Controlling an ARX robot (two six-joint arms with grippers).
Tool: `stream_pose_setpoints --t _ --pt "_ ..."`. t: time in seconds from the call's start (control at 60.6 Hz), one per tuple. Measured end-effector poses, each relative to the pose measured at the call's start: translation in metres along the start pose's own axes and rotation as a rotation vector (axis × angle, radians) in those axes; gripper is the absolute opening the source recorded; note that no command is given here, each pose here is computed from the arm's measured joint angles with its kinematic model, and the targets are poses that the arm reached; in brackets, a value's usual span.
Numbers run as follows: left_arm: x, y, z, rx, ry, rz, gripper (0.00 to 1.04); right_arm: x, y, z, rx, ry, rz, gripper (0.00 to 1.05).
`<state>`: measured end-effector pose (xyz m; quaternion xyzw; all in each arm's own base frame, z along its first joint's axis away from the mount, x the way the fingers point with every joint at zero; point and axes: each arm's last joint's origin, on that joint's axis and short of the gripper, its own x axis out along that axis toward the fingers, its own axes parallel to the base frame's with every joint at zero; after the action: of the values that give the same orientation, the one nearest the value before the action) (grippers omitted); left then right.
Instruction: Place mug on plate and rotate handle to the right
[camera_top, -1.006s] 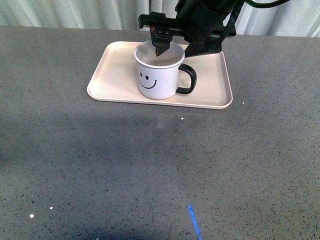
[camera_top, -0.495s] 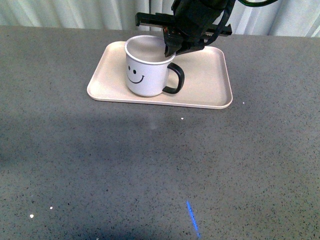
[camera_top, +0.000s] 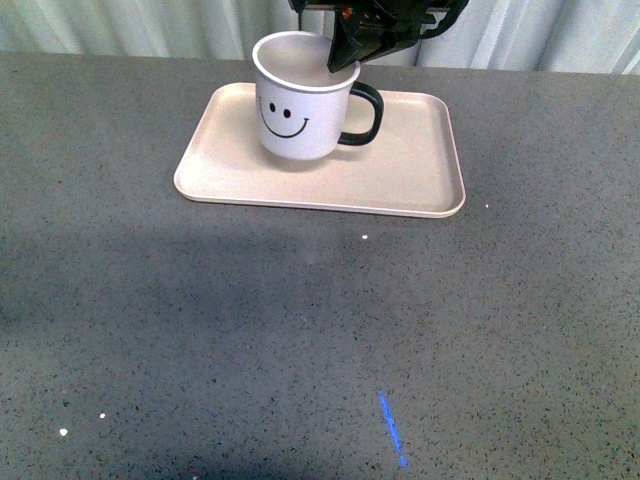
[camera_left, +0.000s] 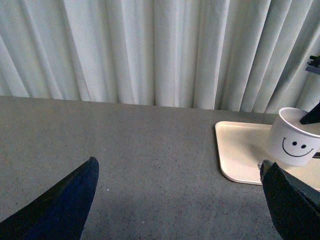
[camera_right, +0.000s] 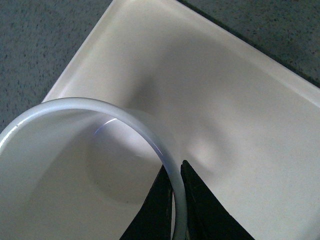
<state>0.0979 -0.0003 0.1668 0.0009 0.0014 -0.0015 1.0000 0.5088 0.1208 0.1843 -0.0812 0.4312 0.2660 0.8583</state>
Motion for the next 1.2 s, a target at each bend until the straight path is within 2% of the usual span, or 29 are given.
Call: stream_pose_setpoints --t 0.214,0.445,1.171,1.204 --pt "0.0 0.0 0.0 0.0 0.0 0.0 0.95 0.005 -0.014 -0.003 -0.16 0.028 0.044 0.02" --pt "0.0 0.0 0.0 0.0 0.0 0.0 0.95 0.006 -0.02 -0.006 -0.23 0.038 0.052 0.02" --pt "0.0 0.0 0.0 0.0 0.0 0.0 0.95 0.014 -0.023 -0.017 -0.306 0.072 0.063 0.02" --pt "0.0 0.0 0.0 0.0 0.0 0.0 0.95 0.015 -0.023 -0.018 -0.31 0.078 0.06 0.05"
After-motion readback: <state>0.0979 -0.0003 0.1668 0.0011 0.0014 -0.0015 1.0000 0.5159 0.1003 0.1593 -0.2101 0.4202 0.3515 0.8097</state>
